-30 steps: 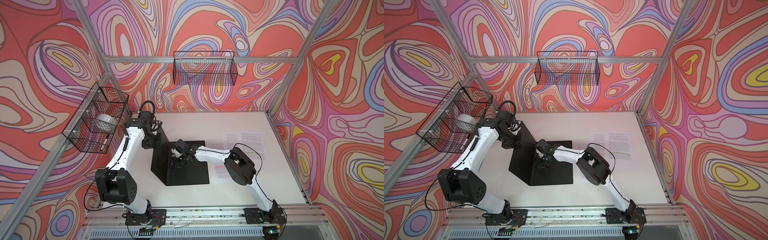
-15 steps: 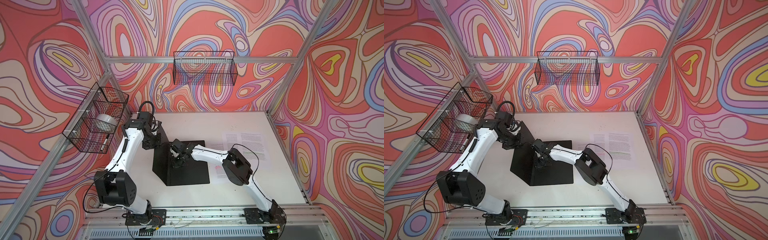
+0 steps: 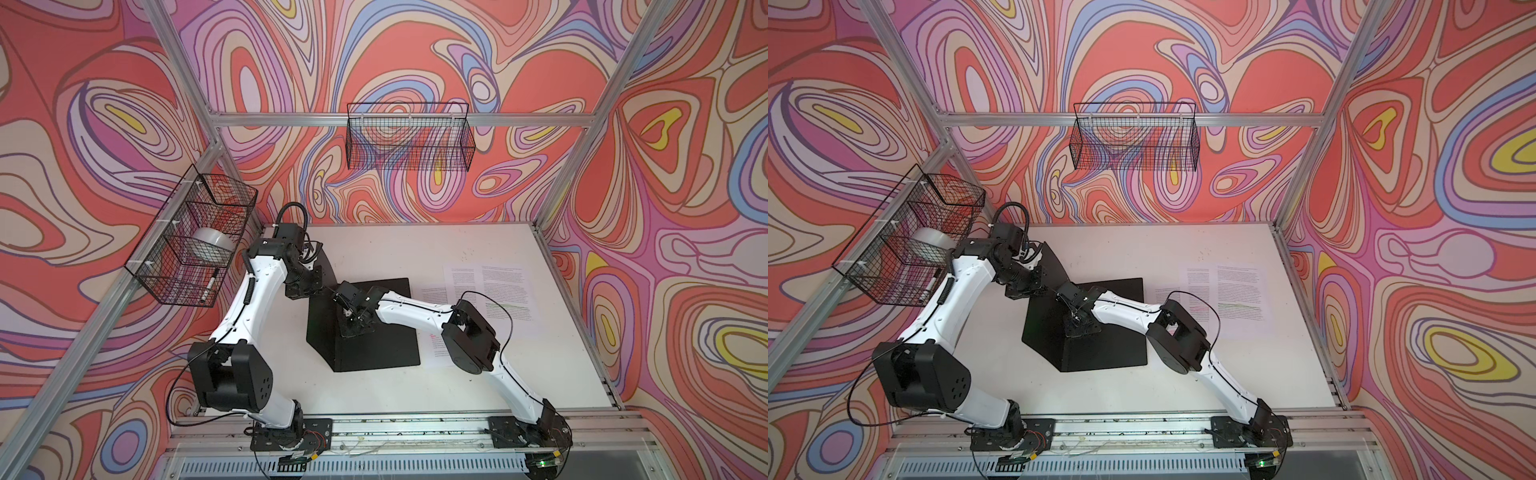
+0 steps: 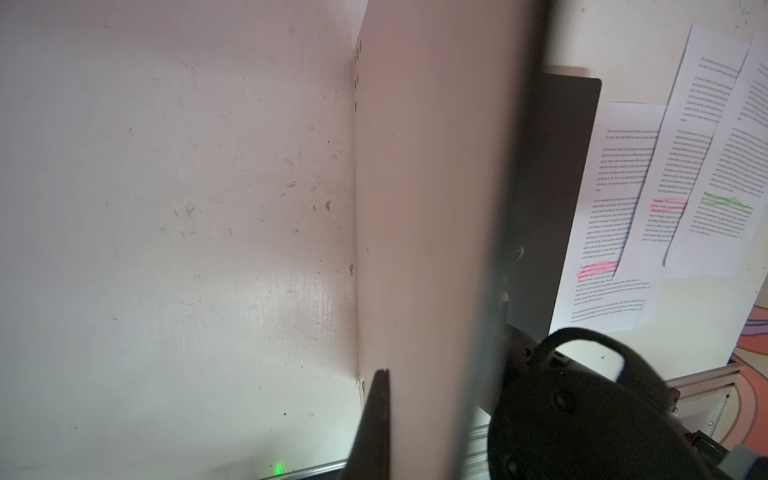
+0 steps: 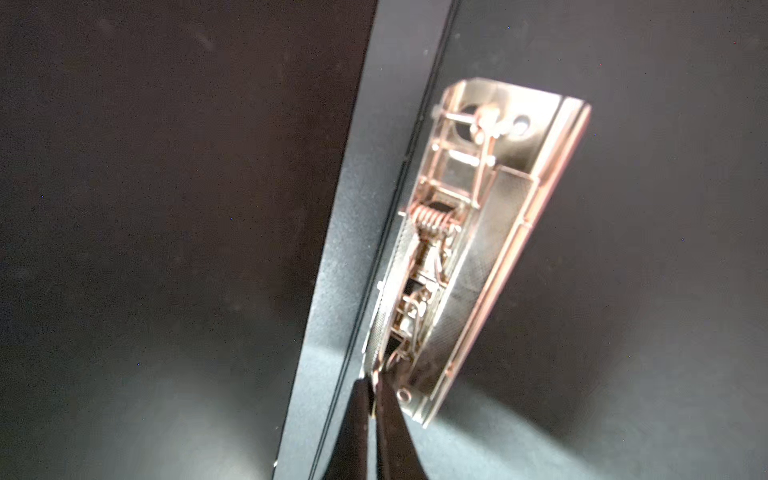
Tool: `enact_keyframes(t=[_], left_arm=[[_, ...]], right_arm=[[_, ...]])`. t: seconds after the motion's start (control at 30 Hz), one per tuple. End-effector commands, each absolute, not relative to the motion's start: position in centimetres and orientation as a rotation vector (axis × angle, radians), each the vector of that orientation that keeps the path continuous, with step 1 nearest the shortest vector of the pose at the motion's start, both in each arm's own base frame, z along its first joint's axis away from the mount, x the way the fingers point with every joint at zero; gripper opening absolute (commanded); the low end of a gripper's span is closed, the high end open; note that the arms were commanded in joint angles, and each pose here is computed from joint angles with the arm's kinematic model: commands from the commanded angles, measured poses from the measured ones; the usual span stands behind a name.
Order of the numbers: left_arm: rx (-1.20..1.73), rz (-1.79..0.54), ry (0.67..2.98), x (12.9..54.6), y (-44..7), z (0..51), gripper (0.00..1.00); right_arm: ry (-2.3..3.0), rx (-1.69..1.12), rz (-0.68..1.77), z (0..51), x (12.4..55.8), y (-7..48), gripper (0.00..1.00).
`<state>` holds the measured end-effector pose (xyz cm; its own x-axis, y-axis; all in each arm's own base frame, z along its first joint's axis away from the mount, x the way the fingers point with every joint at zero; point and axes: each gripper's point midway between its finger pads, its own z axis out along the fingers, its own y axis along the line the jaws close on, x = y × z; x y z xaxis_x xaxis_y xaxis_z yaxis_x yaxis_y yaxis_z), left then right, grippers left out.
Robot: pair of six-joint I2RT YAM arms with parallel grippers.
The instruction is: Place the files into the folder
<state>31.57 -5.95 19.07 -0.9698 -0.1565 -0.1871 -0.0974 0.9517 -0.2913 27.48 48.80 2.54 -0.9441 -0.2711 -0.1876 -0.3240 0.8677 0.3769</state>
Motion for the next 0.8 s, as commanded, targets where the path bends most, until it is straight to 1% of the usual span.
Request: enact_keyframes(t=[0.0, 0.23, 0.77], left_arm=[[-0.191, -0.575, 2.906, 30.2, -7.8, 20.2, 0.00], [-0.199, -0.525, 2.902, 30.1, -7.1, 20.2, 0.00], [-0.238, -0.441, 2.900, 29.8, -5.4, 20.0, 0.00]], right_arm=[[3.063, -0.449, 0.218, -4.7, 26.1, 43.4, 0.00], [3.047, -0.425, 0.122, -5.1, 26.3, 42.3, 0.00], [2.975, -0.423, 0.131, -2.3, 27.2, 42.4, 0.00]])
